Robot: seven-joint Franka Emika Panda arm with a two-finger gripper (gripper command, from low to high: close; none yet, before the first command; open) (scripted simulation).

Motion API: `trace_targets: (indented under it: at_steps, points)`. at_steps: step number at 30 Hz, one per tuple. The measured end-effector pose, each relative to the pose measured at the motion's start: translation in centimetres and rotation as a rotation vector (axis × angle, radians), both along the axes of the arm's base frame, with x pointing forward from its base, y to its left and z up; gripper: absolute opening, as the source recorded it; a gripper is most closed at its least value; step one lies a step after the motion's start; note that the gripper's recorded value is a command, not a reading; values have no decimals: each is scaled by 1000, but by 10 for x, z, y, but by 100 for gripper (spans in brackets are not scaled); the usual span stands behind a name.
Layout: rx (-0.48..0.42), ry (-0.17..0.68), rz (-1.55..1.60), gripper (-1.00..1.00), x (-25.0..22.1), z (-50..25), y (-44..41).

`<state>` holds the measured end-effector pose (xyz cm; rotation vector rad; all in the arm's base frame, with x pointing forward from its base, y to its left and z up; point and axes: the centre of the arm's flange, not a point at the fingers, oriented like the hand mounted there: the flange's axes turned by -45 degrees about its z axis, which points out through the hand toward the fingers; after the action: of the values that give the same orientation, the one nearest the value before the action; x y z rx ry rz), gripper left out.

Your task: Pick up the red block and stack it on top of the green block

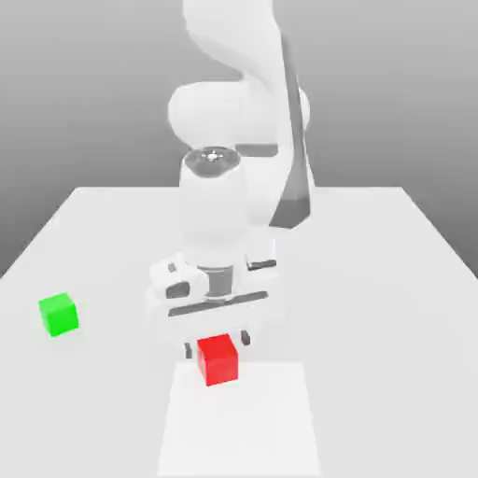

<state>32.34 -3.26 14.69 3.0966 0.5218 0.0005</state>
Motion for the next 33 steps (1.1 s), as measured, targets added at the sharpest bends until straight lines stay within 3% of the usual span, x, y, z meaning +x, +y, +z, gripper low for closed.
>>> trace_targets:
  at_steps: [7, 16, 33]
  points:
    - [1, 1, 0, -100, 0, -1, 0]
    - [2, 1, -34, -100, 0, 60, -5]
    - [8, -5, -1164, -100, -35, 84, -168]
